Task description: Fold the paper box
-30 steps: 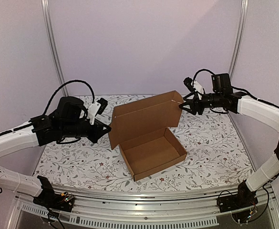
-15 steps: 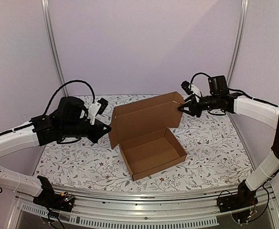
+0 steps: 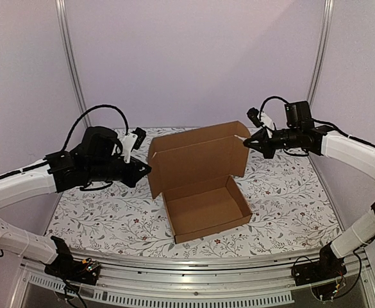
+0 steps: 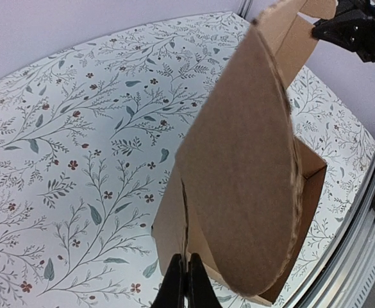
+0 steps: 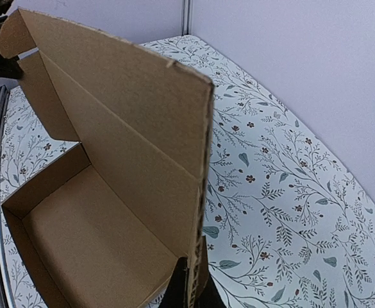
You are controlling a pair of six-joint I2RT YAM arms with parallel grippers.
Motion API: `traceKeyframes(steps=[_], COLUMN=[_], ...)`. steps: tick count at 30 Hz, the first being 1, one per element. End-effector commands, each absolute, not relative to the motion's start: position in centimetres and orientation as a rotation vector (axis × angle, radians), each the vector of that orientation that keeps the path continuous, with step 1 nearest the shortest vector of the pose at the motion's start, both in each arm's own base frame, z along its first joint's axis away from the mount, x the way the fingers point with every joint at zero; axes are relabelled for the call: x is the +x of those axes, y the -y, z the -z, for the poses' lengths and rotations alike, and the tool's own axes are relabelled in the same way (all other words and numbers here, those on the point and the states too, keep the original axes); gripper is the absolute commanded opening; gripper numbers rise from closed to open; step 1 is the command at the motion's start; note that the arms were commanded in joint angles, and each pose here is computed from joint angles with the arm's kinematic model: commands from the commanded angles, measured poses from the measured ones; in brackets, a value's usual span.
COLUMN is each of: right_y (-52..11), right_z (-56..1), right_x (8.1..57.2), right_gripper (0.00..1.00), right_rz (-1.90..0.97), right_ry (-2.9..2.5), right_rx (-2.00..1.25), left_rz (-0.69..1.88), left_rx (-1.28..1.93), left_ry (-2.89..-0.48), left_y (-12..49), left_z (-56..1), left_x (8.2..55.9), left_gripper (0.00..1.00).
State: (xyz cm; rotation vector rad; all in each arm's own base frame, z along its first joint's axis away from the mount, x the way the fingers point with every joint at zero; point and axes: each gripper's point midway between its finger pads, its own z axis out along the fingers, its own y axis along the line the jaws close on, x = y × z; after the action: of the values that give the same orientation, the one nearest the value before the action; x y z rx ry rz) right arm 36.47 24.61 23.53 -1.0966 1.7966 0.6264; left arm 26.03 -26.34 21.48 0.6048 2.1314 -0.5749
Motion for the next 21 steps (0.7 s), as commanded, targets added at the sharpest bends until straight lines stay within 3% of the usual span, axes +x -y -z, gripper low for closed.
traceKeyframes(steps=[1,12,21], right_y=[-25.0,-26.9,-27.6], right_z=[-24.3,-24.4,-23.9], right_x=[34.6,30.7,30.8], right_gripper=[0.00,0.00,0.00], right_rz=[-0.591,-0.493,-0.399], right_ry=[-1.798,-1.877,-1.996], right_rx=[-1.090,-0.953,-0.630], left_rz=[0.595,0.621,0.639], left_rx=[0.560,0.474,0.453], left_ry=[-2.118,-2.165,-2.198], left_y=[27.6,29.1,31.1], left_z=[-23.0,-23.0,-21.6], left_x=[26.8,27.9,27.8], left_gripper=[0.00,0.00,0.00])
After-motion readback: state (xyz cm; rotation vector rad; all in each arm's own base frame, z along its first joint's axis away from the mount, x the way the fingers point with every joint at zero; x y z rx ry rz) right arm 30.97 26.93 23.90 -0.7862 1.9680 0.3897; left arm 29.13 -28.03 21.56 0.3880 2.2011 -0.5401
